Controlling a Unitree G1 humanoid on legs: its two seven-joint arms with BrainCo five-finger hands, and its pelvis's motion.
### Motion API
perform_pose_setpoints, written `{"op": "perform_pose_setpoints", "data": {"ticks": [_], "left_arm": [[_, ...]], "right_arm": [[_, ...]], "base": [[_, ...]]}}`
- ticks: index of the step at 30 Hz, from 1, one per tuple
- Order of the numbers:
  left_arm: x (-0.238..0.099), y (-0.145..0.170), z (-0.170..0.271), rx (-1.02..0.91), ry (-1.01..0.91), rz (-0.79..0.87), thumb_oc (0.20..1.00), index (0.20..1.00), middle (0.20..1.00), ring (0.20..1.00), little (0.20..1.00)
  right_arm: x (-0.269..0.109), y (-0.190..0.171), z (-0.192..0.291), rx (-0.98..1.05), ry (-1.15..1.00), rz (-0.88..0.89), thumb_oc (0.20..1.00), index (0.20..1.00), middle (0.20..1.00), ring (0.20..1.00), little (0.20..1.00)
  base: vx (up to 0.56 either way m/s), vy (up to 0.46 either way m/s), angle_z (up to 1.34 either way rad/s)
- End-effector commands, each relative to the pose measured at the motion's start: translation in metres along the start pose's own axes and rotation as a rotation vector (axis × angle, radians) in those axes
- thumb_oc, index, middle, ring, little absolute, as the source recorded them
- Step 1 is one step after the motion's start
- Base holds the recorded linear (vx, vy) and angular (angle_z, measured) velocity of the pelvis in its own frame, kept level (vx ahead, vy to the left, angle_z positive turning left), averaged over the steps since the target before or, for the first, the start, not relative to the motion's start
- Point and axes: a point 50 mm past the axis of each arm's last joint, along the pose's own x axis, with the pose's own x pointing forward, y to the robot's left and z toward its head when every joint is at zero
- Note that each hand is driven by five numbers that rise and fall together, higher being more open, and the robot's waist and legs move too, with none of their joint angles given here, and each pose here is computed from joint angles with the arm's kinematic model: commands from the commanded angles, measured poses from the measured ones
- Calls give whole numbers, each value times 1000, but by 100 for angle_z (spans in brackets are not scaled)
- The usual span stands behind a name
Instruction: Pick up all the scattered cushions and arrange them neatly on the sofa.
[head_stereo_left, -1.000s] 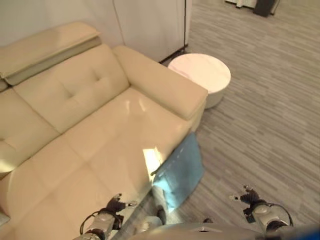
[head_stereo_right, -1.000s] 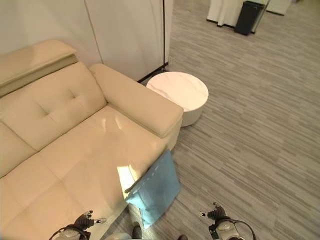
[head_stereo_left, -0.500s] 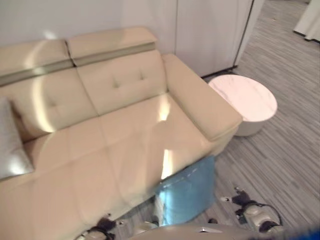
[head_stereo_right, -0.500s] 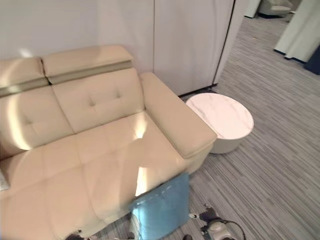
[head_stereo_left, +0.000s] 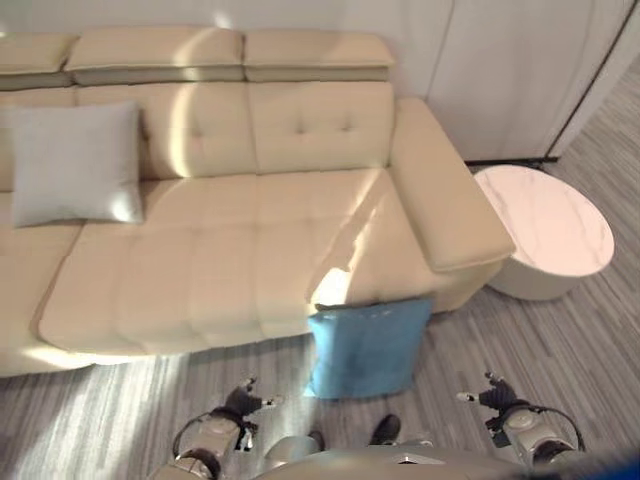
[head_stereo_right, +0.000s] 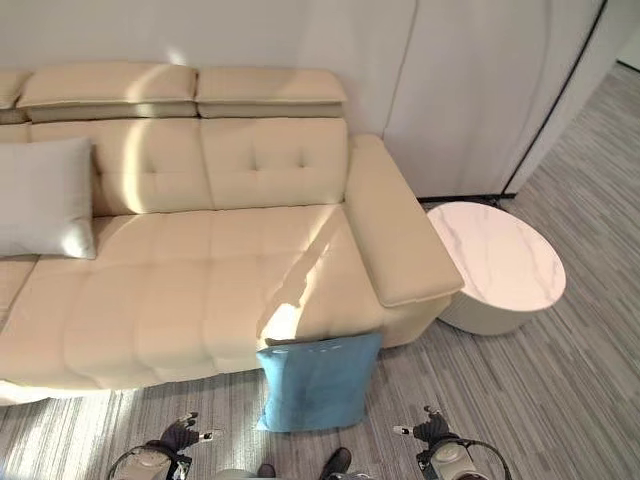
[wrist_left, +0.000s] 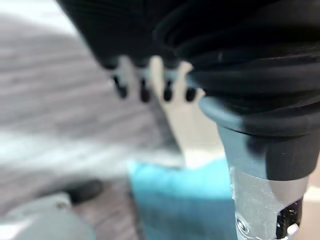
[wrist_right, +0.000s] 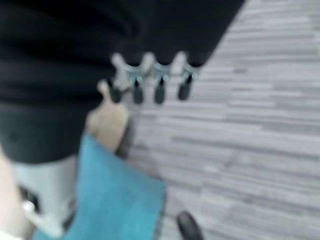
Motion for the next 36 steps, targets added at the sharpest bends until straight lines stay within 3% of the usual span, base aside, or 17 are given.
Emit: {"op": "perform_pose_setpoints", "data": {"ticks": [1, 13, 36], "left_arm": [[3, 8, 18, -11, -60, 21, 1000, 1000, 1000, 1000, 1000], [2, 18, 13, -64, -47, 70, 1000, 1000, 1000, 1000, 1000], [5, 15, 34, -118, -118, 85, 1000, 1000, 1000, 1000, 1000]], "right_arm": [[4, -14, 27, 41, -93, -47, 1000, 1000, 1000, 1000, 1000], [4, -21, 28, 9, -119, -66, 1000, 1000, 1000, 1000, 1000], [4, -19, 45, -28, -179, -65, 1000, 1000, 1000, 1000, 1000]], "base": [[109, -40, 95], [127, -152, 72], [-7, -30, -2]]}}
